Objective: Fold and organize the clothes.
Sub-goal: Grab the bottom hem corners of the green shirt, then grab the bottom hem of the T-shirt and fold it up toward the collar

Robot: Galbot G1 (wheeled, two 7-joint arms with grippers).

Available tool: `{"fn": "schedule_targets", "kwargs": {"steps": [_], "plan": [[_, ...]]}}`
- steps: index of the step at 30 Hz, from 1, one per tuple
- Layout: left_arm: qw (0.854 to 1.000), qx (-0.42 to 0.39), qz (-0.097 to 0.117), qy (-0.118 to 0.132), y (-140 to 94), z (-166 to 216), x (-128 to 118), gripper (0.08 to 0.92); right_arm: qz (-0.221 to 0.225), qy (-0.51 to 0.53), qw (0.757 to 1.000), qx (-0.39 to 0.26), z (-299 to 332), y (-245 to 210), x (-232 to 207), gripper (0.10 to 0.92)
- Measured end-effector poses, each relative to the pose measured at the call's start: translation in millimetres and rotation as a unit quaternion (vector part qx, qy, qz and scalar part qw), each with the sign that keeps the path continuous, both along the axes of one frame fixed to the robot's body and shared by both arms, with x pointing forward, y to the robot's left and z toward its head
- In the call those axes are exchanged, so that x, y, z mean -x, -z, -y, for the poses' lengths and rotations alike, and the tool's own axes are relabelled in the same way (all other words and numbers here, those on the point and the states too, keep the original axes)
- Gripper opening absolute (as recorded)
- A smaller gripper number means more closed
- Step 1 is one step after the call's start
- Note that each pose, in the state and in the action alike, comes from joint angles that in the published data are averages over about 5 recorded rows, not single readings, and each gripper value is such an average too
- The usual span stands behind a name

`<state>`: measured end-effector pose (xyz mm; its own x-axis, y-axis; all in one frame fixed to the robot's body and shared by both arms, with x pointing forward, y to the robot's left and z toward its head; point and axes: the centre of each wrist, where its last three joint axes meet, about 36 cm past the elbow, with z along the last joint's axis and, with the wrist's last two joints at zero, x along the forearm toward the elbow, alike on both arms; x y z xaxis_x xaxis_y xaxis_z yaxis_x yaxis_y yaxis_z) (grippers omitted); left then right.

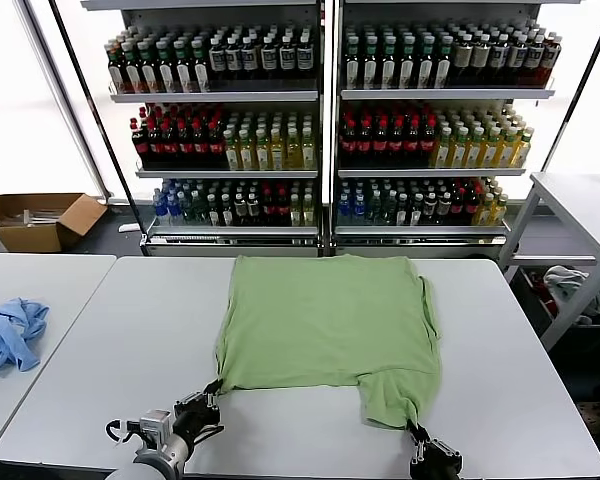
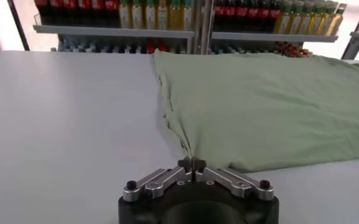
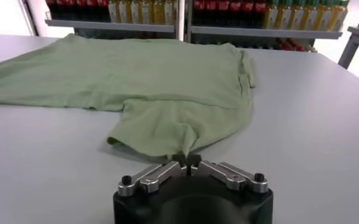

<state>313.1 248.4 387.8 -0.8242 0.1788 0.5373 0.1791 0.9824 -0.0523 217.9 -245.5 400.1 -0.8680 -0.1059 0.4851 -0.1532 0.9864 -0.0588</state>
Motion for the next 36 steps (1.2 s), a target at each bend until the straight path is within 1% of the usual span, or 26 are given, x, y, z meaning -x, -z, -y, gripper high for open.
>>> {"fn": "schedule_targets", "kwargs": {"steps": [4,11,15,19,24,36], "plan": [[1.0,0.007,0.014,-0.004,-10.9,0.0,2.5,0.081,0.02,-0.004,1.0,0.009,7.0,-13.0,2.7,0.107],[0.998,0.029,0.054,-0.014,-42.8,-0.9,1.4,0.081,0.062,-0.01,0.998,0.028,21.5,-39.5,1.1,0.107],[0.997,0.042,0.069,-0.019,-56.7,1.7,-2.3,0.081,0.079,-0.014,0.996,0.032,28.3,-48.9,-9.7,0.107],[0.995,0.048,0.08,-0.024,-63.7,5.0,-10.8,0.081,0.09,-0.016,0.995,0.038,36.6,-51.1,-28.8,0.107],[0.995,0.051,0.084,-0.034,-63.4,10.2,-32.5,0.081,0.098,-0.016,0.994,0.046,51.0,-48.7,-63.3,0.107],[0.994,0.037,0.088,-0.057,-59.6,33.9,-102.4,0.081,0.121,-0.024,0.99,0.065,77.2,-41.2,-158.5,0.107]]}}
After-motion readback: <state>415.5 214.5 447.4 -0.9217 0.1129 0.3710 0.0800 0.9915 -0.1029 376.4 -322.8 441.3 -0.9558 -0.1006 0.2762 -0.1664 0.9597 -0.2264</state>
